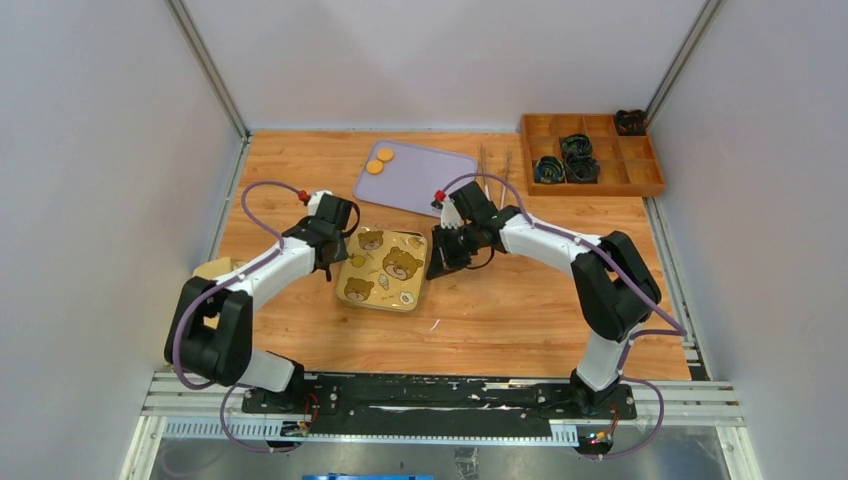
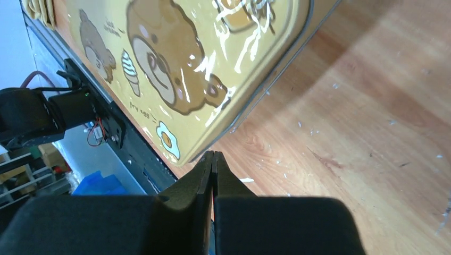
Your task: Pack the cookies
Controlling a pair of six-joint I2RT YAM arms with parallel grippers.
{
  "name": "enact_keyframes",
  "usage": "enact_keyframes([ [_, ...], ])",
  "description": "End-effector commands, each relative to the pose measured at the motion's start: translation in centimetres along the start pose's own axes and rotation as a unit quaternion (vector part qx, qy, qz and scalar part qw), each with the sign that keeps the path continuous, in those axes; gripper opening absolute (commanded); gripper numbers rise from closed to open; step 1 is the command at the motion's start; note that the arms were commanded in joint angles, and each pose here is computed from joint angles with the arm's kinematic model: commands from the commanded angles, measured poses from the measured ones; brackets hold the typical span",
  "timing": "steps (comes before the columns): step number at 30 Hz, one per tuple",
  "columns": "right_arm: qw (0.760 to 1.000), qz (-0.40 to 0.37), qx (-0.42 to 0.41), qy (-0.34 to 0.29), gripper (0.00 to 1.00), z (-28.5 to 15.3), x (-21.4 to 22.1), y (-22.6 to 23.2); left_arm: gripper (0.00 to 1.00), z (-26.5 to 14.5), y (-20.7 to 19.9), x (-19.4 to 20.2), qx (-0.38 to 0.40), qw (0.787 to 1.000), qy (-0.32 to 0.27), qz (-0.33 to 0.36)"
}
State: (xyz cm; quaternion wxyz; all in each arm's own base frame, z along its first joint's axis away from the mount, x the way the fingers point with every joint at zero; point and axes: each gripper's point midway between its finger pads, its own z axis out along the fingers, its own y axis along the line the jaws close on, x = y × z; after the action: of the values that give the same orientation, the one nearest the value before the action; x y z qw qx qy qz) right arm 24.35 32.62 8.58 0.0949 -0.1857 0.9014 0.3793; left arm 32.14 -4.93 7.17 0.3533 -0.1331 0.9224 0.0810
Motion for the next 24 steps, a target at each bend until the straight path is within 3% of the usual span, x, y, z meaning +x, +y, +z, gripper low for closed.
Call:
enact_keyframes([
  [1,0.998,-0.005,0.059,0.024,0.02,0.2,-0.1,-1.4,0.38,0.7,0.7,-0.2,-0.037,0.999,0.003,-0.011],
  [8,0.992,0.017,0.117,0.044,0.0,1.4,-1.0,-3.7,0.29,2.3,-2.7,1.9,0.033,0.998,0.052,0.003],
  [19,0.98,-0.018,0.198,-0.001,0.0,-2.4,-1.6,-5.0,0.28,0.2,-4.8,0.4,0.084,0.996,0.022,0.015],
  [24,0.977,-0.015,0.213,0.015,0.0,-2.0,-0.9,-6.0,0.28,0.2,-5.3,0.7,0.1,0.995,0.027,0.014],
])
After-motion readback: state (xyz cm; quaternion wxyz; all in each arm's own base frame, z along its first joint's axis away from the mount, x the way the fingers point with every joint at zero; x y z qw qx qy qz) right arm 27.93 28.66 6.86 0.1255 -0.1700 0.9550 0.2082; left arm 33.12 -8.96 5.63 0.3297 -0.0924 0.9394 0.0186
